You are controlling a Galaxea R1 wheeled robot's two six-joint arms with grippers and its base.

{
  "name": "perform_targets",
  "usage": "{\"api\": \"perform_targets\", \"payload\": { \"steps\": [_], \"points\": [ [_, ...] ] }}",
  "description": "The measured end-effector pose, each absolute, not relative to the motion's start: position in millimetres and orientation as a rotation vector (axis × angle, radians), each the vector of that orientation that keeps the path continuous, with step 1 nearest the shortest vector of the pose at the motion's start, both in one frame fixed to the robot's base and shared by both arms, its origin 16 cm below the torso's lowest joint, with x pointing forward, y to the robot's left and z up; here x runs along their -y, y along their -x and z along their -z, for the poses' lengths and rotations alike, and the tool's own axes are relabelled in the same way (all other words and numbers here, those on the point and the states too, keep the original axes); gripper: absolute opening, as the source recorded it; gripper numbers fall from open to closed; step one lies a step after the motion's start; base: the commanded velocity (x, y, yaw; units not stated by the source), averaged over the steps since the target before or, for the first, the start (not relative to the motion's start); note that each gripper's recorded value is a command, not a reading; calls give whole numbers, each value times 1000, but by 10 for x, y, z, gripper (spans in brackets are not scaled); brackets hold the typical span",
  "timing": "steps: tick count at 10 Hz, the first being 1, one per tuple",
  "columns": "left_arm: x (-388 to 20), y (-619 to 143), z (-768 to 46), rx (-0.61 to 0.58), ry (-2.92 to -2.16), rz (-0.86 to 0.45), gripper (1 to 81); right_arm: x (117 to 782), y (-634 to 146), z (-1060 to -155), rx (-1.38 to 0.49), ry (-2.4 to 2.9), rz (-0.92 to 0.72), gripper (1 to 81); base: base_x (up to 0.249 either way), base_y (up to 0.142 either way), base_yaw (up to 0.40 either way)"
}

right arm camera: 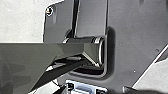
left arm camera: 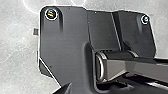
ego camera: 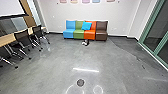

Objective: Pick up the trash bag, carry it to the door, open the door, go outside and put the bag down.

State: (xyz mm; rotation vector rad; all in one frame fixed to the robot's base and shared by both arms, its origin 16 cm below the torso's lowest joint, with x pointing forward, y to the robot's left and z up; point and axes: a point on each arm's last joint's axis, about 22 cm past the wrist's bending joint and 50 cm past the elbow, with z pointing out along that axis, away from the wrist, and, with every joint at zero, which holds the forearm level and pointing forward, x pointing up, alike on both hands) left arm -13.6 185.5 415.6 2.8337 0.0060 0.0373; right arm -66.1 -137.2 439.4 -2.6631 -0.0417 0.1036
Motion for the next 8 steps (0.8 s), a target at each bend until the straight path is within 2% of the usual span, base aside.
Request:
{"api": "perform_targets", "payload": {
  "steps": [8],
  "points": [
    [-1831,182,-4162,-9,-2831,-30,811,1360,705,-4392,42,2667,-112,811,190,0,0]
  ]
}}
